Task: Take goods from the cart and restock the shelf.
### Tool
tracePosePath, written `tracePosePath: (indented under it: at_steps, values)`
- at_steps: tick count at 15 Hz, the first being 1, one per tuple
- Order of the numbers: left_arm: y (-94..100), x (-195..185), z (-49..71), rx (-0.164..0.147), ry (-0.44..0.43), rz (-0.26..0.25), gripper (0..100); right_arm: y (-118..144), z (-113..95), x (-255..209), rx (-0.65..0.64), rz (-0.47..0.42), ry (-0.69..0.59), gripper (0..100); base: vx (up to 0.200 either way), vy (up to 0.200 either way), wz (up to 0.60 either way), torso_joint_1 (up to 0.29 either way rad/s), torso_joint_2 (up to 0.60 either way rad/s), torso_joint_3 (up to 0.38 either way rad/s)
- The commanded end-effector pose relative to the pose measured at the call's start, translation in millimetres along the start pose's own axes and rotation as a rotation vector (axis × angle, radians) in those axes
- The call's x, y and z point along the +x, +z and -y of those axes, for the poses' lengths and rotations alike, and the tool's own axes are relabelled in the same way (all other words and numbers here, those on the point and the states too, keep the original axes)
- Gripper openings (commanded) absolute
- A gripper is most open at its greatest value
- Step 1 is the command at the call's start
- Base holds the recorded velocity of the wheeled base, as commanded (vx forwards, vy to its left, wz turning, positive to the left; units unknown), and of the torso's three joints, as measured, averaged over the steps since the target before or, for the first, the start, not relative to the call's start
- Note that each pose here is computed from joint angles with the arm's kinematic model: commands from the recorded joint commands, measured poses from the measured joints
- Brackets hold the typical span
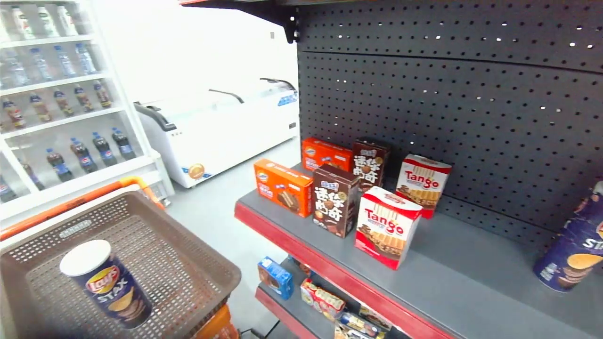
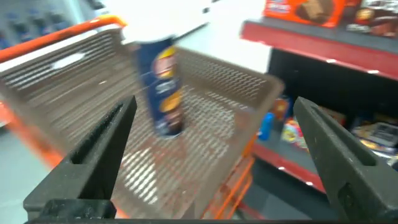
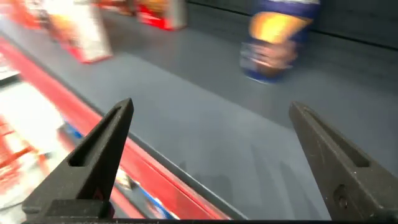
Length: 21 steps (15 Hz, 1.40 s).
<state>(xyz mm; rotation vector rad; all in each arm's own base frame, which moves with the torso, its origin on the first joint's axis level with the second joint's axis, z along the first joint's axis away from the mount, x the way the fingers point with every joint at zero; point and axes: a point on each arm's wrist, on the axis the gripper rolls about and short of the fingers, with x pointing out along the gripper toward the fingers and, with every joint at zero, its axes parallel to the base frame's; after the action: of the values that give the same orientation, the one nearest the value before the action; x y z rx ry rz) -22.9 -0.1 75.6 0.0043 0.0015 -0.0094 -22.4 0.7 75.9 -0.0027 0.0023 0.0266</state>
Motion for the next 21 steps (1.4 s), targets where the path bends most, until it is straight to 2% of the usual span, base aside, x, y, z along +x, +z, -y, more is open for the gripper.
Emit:
tracePosePath:
  at_steps: [1,3,7,8,9,10,11,13,14,15,16,17,18,19,20,21]
  values:
    - [0.0,0.0,0.0,0.0,0.0,0.0,100,0.1,0.0,0.1,0.0,-0.001,0.001,100,0.0,0.0,0.6,0.002,0.01,0.007]
    - [0.0,0.0,0.0,0.002,0.0,0.0,100,0.1,0.0,0.1,0.0,-0.001,0.001,100,0.0,0.0,0.6,0.002,0.0,0.002]
    - [0.3,0.0,-0.1,0.016,0.009,0.003,100,0.0,0.0,0.0,0.001,0.001,0.001,100,0.0,0.0,0.0,0.0,0.0,0.0]
    - [10.3,-2.9,-0.8,0.064,0.038,0.04,100,0.0,0.0,0.0,0.001,0.001,0.001,100,0.0,0.0,0.0,0.0,0.0,0.0]
    - [45.2,-15.3,-1.0,0.154,0.056,0.102,100,0.1,0.0,0.1,0.001,-0.001,0.001,100,0.0,0.0,0.0,0.0,0.0,0.0]
    - [73.6,-19.2,-1.1,0.177,0.057,0.047,100,0.1,0.0,0.1,0.001,-0.001,0.001,100,0.0,0.0,0.0,0.0,0.0,0.0]
    - [110.4,-24.2,-1.2,0.184,0.067,0.024,100,0.0,0.0,0.0,0.001,0.001,0.001,100,0.0,0.0,0.0,0.0,0.0,0.0]
    - [157.2,-4.1,-1.7,0.195,0.058,-0.082,100,0.1,0.0,0.1,0.001,-0.001,0.001,100,0.0,0.0,0.0,0.0,0.0,0.0]
    - [177.9,23.5,-2.6,0.197,0.07,-0.208,100,0.1,0.0,0.1,0.001,-0.001,0.001,100,0.0,0.0,0.0,0.0,0.0,0.0]
    - [183.6,32.9,-3.3,0.199,0.09,-0.263,100,0.1,0.0,0.1,0.001,-0.001,0.001,100,0.0,0.0,0.0,0.0,0.0,0.0]
    - [192.0,50.4,-4.9,0.201,0.116,-0.381,100,0.1,0.0,0.1,0.001,-0.001,0.001,100,0.0,0.0,0.0,0.0,0.0,0.0]
    - [195.9,73.4,-4.7,0.201,0.078,-0.494,100,0.0,0.0,0.0,0.001,0.001,0.001,100,0.0,0.0,0.0,0.0,0.0,0.0]
    - [191.5,96.3,-4.1,0.161,0.063,-0.563,100,0.0,0.0,0.0,0.001,0.001,0.001,100,0.0,0.0,0.0,0.0,0.0,0.0]
    - [185.5,116.4,-6.6,0.099,0.066,-0.637,100,0.0,0.0,0.0,0.001,0.001,0.001,100,0.0,0.0,0.0,0.0,0.0,0.0]
    - [180.1,129.9,-10.4,0.062,0.002,-0.682,100,0.0,0.0,0.0,0.001,0.001,0.001,100,0.0,0.0,0.0,0.0,0.0,0.0]
    - [177.6,137.2,-12.0,0.047,-0.075,-0.688,100,0.1,0.0,0.1,0.001,-0.001,0.001,100,0.0,0.0,0.0,0.0,0.0,0.0]
